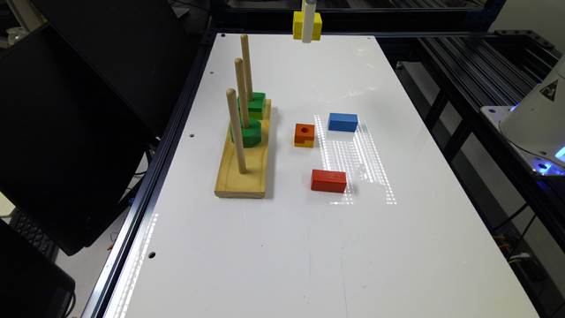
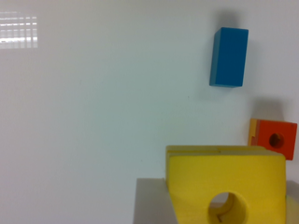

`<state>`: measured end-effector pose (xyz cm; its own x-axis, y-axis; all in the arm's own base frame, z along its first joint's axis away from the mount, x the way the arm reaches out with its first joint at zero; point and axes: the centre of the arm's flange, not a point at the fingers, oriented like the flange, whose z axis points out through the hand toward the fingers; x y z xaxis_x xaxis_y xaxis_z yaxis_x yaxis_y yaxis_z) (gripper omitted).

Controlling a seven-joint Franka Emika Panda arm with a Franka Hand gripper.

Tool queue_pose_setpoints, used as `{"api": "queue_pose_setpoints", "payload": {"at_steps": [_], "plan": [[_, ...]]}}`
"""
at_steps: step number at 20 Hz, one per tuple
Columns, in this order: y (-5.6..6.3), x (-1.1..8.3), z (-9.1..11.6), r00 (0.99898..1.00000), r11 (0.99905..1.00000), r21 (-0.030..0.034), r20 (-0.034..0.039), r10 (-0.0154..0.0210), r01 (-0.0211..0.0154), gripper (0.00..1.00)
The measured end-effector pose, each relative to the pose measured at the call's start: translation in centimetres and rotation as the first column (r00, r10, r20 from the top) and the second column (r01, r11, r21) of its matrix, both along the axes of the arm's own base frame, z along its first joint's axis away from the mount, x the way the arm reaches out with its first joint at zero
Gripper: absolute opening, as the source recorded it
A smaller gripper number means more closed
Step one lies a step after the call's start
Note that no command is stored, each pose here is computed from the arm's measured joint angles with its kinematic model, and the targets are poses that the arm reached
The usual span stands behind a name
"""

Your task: Pick up yellow block.

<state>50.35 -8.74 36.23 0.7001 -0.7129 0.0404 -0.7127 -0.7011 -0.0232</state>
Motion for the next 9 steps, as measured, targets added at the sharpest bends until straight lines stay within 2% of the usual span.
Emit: {"api": "queue_pose_setpoints", "payload": {"at_steps": [9], "plan": [[0.01, -0.05, 0.18, 1.0, 1.0, -0.0002, 0.0007, -0.0001, 0.0001, 0.0]]}}
